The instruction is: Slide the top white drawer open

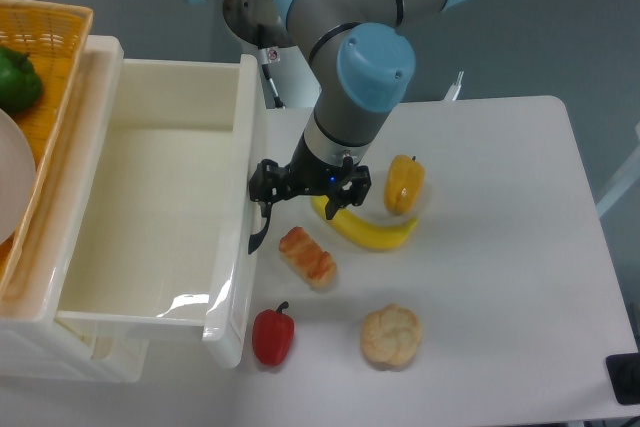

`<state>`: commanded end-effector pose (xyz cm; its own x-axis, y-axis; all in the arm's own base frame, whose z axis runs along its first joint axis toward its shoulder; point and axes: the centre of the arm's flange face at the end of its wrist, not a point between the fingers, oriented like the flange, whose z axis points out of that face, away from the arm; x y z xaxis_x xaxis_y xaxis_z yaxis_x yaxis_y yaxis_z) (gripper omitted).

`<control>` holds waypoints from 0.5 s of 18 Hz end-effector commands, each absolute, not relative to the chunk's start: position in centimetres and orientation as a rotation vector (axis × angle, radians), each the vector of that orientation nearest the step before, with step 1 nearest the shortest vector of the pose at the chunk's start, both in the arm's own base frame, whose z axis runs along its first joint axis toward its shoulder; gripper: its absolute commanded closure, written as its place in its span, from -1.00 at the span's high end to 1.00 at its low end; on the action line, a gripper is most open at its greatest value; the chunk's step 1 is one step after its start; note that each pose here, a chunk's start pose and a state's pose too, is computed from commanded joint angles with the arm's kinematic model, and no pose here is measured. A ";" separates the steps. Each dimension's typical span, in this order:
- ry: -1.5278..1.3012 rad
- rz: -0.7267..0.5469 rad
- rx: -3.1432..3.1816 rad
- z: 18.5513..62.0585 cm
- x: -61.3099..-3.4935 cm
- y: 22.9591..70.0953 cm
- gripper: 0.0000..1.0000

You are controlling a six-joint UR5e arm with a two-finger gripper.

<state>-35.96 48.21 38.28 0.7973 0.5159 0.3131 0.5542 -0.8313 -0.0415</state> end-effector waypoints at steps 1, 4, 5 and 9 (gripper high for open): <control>-0.858 -0.443 -2.851 38.4 -36.1 48.0 1.00; -0.858 -0.449 -2.843 38.9 -36.1 47.8 1.00; -0.858 -0.456 -2.836 39.0 -36.0 47.9 1.00; -0.862 -0.474 -2.832 39.1 -36.0 47.8 1.00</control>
